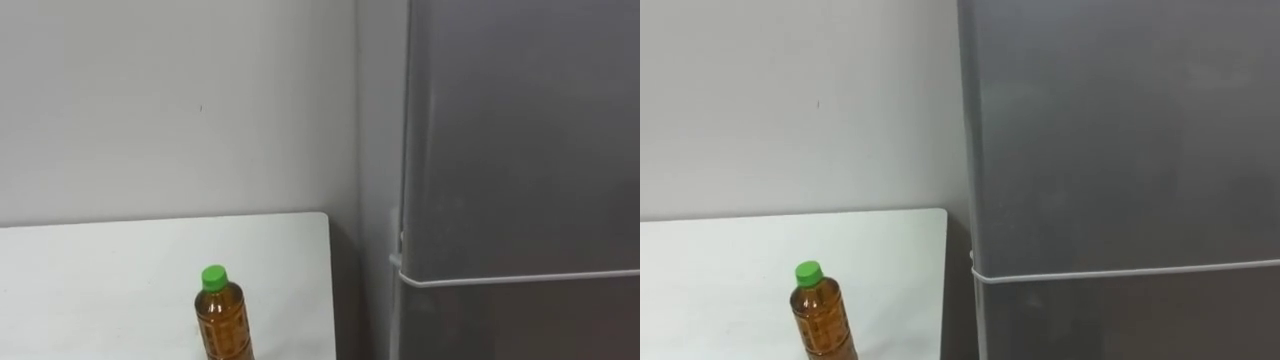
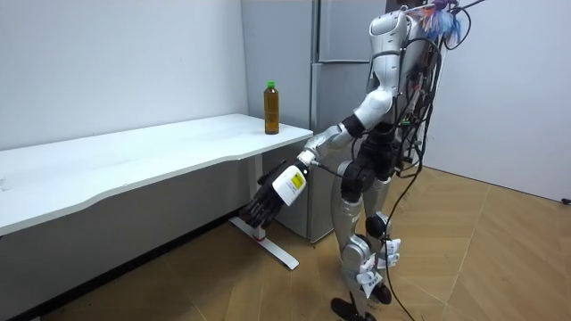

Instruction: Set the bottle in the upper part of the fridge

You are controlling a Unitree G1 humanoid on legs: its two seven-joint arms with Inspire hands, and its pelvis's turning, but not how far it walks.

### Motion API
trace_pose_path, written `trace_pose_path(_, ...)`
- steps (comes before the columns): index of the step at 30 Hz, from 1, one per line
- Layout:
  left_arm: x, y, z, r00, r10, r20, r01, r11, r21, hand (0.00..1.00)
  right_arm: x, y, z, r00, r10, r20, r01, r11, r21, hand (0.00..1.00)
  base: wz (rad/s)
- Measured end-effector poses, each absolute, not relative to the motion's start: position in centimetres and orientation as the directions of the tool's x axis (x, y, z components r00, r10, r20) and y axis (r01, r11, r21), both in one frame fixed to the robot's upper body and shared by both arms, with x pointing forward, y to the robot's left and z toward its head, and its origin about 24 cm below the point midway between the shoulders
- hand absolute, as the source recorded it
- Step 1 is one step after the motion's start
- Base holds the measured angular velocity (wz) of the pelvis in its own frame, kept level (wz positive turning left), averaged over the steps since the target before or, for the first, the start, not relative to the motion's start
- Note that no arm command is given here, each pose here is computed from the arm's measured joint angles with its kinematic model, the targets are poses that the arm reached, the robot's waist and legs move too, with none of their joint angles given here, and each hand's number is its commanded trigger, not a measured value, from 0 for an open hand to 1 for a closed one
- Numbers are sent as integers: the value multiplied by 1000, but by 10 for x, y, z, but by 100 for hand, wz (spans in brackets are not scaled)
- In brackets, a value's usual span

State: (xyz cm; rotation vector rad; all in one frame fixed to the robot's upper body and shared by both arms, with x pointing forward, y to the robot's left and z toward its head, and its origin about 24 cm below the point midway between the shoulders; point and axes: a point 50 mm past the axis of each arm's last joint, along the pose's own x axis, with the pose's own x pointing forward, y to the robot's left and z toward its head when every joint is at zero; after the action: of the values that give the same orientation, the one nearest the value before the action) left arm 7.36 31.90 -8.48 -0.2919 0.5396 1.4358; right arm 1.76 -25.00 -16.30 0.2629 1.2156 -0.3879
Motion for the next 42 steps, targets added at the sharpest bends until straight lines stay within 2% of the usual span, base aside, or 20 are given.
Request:
trace_pose_path(11,104,325,-48,137,901,-412,-990,131,-44,0,11,-252,-162,288,-169,-942,440,898,-27,0,0)
trace_pose_path(17,125,337,-9,199,935,-294,-973,154,-171,0,13,-251,-162,289,-177,-941,441,897,-33,0,-1)
trace_pose_path(22,137,337,30,269,955,-121,-941,234,-246,0,12,-251,-162,285,-179,-942,441,897,-37,0,-8)
trace_pose_path(32,146,333,62,309,951,-8,-898,289,-332,0,13,-250,-161,301,-182,-936,437,899,-35,0,0)
trace_pose_path(42,164,317,98,443,886,137,-778,456,-433,0,20,-243,-162,334,-146,-931,421,907,9,0,6)
